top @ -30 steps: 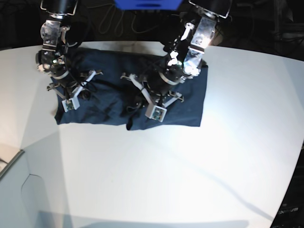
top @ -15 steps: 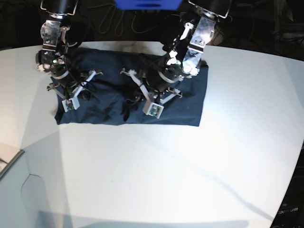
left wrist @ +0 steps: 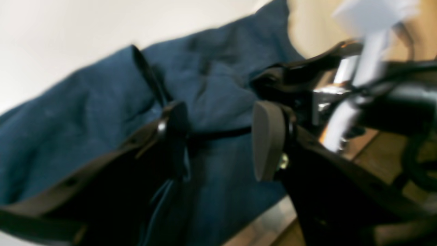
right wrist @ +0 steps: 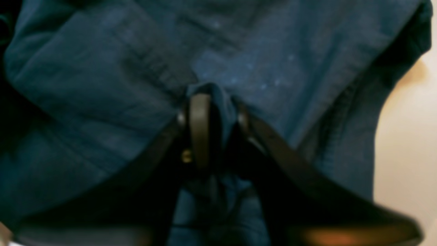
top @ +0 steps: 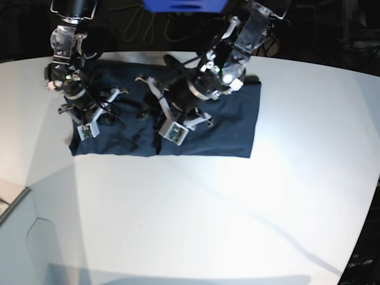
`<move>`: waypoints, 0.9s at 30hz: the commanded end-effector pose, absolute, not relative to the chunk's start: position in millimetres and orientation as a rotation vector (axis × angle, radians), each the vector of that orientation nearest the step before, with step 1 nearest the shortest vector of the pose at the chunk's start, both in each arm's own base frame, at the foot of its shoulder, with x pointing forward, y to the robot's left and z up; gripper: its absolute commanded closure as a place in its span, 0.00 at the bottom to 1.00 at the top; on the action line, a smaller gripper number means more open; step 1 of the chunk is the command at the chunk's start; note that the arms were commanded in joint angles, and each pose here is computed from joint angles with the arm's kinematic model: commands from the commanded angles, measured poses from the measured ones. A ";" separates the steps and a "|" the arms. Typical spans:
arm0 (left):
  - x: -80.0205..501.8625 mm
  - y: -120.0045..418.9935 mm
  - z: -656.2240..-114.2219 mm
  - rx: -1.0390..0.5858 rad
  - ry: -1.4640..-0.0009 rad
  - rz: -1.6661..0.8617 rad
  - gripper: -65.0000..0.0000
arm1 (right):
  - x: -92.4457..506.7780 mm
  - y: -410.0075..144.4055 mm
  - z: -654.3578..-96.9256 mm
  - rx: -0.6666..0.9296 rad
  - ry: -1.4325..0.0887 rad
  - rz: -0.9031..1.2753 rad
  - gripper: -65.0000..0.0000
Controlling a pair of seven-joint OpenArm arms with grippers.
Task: Layout the t-shirt on the table in an organized manner, then fold the t-shirt properly
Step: 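Lay the folded end down and open the left gripper, withdrawing it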
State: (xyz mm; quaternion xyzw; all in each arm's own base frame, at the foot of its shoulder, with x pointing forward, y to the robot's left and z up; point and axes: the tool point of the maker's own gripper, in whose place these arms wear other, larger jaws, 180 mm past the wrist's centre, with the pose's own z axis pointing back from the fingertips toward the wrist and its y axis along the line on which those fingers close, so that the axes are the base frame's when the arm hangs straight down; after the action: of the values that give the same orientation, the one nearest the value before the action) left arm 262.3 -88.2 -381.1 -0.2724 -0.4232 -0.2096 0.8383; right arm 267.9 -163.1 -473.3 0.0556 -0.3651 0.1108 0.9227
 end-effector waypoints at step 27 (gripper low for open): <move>226.4 -120.4 -428.7 -0.599 -0.746 -0.599 0.54 | 269.0 -210.2 -405.8 -0.068 -0.883 0.198 0.46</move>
State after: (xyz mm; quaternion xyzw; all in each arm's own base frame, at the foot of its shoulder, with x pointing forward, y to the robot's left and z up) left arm 220.1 -115.2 -439.4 -0.2740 -0.3371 -0.2871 0.8538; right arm 259.5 -209.0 -418.4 -0.0310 -0.4019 0.0955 0.9102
